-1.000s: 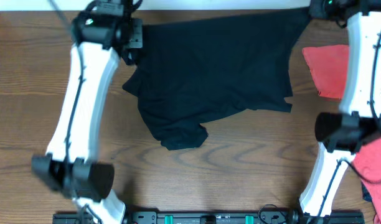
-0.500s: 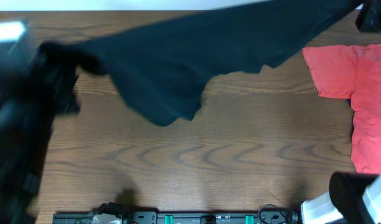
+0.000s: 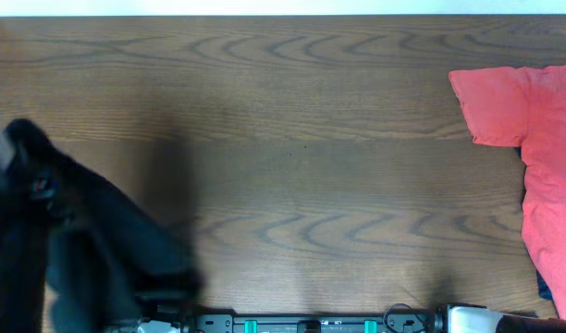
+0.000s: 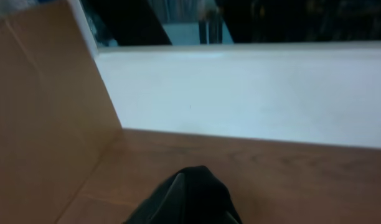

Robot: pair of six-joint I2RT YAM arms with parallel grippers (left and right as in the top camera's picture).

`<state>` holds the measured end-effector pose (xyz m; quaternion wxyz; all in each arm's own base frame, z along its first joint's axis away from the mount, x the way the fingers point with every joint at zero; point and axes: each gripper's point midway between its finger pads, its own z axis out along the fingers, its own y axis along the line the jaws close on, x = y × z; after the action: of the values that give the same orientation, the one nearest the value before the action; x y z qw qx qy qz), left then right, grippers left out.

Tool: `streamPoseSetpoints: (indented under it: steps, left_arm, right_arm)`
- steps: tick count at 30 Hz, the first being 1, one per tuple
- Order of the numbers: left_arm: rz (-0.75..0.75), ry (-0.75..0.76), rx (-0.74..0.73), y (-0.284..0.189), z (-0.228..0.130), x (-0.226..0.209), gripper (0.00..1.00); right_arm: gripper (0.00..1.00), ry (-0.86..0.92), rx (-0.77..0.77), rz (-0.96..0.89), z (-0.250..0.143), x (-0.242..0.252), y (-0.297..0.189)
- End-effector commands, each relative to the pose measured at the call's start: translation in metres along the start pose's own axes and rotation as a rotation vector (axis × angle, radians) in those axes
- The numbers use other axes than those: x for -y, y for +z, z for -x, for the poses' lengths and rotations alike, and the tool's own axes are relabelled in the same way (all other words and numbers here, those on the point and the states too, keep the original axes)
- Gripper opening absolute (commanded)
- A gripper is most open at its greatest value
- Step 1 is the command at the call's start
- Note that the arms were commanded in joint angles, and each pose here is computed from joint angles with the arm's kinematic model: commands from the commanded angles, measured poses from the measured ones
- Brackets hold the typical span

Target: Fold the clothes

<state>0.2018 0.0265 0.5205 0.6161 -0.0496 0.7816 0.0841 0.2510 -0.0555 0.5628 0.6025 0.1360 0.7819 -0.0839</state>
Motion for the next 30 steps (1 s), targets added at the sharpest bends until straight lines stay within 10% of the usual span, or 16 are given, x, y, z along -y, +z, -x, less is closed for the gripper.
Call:
streamPoseSetpoints:
  steps: [1,14,23,30]
  left_arm:
    - [0.014,0.004,-0.090,0.038,-0.009,0.012,0.06]
    - [-0.380,-0.051,-0.179,0.148,-0.011,0.149,0.06]
    - [-0.722,-0.114,0.142,0.096,0.063,0.277,0.06]
    - [-0.632,-0.179,0.245,0.091,0.086,0.282,0.06]
  right_arm:
    - [0.01,-0.008,-0.126,0.081,-0.021,-0.026,0.046]
    - [0.01,-0.069,-0.389,0.135,-0.081,-0.061,0.149]
    - [0.01,-0.070,-0.387,0.161,-0.081,-0.066,0.154]
    - [0.01,-0.070,-0.395,0.170,-0.083,-0.069,0.157]
